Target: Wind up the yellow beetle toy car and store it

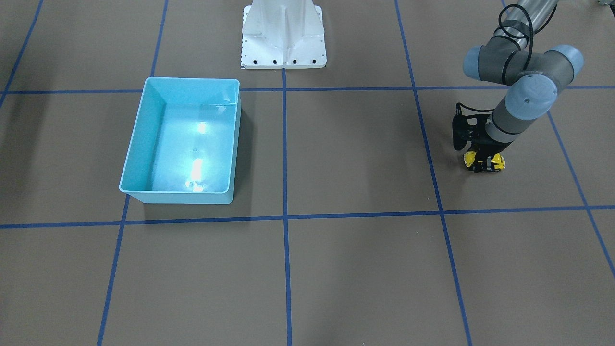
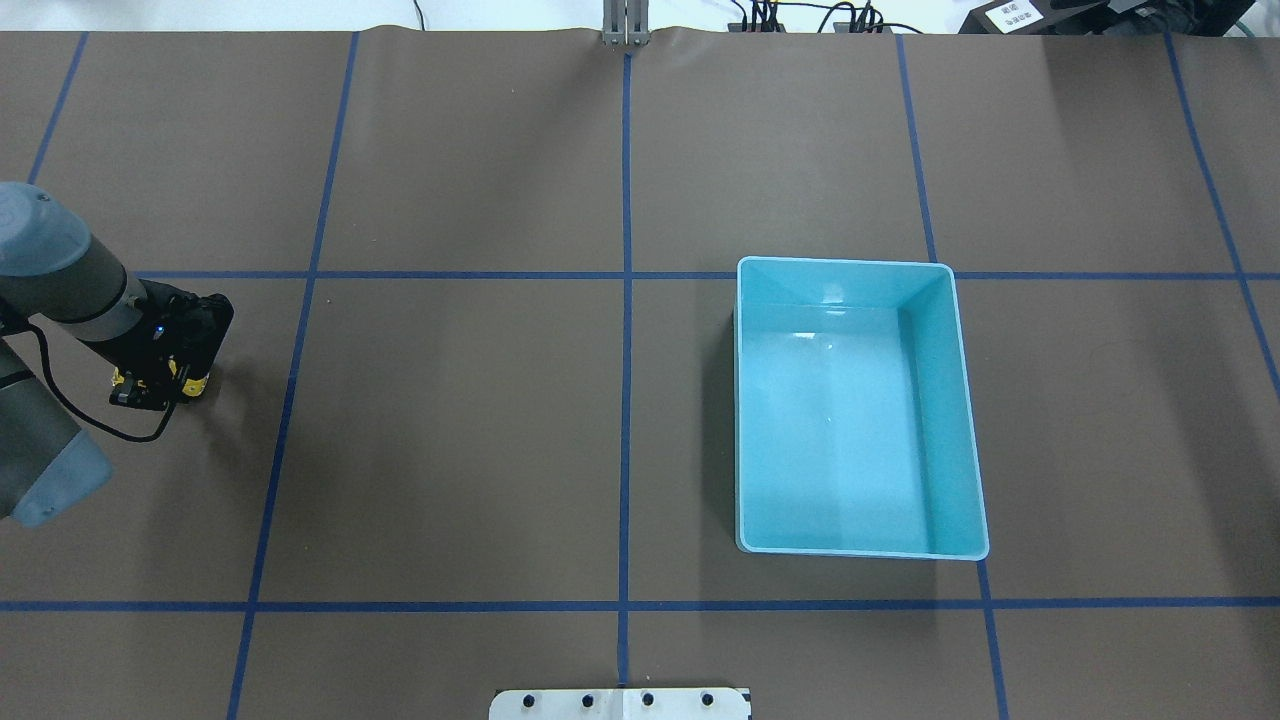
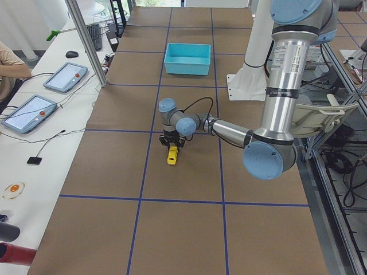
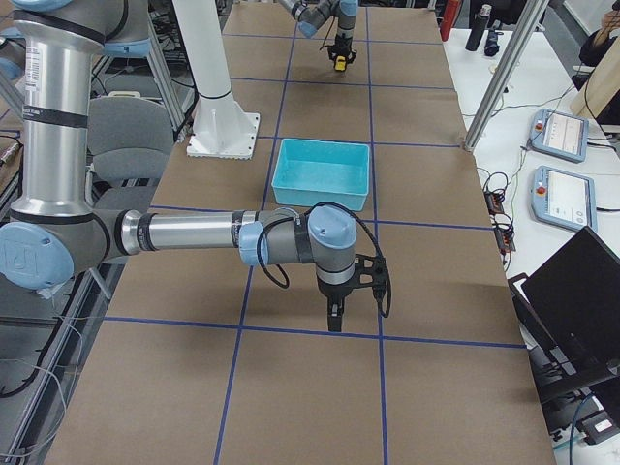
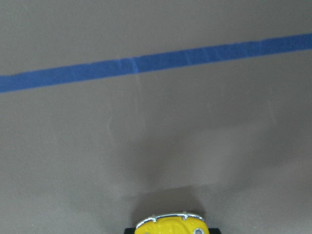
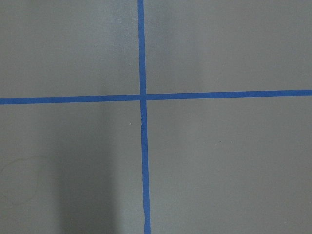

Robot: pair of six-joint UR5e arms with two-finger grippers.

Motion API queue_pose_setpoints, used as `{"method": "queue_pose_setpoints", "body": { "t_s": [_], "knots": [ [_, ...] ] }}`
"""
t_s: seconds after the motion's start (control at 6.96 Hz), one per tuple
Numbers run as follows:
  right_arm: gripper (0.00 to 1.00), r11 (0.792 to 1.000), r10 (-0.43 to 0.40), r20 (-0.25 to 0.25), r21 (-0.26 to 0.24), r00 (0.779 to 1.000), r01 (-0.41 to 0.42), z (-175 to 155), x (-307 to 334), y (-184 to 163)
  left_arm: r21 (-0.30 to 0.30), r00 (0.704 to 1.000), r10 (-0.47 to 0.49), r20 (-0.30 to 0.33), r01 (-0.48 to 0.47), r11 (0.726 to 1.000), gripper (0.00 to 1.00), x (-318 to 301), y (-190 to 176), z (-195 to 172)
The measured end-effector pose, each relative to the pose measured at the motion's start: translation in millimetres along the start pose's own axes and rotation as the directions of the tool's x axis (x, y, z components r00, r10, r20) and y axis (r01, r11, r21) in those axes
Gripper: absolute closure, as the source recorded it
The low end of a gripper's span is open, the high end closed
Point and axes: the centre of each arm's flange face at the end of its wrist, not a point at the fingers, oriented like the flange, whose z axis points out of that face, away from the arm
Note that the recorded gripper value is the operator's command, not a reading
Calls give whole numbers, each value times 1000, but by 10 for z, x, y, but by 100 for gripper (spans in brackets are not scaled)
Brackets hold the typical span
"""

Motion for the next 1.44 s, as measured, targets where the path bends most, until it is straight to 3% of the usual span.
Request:
{"method": "queue_pose_setpoints", "body": {
  "t_s": [0.29,0.43,1.44],
  "knots": [
    [0,1000,-1,0,0,1000,1,0,-1,0,7,1000,6,-4,-6,1000,100,-12,68,10],
    [0,1000,0,0,0,1000,0,0,0,0,8,1000,8,-3,-8,1000,1,-17,82,7],
    [0,1000,0,0,0,1000,0,-2,0,0,3,1000,-4,2,4,1000,0,-34,151,0]
  ]
}}
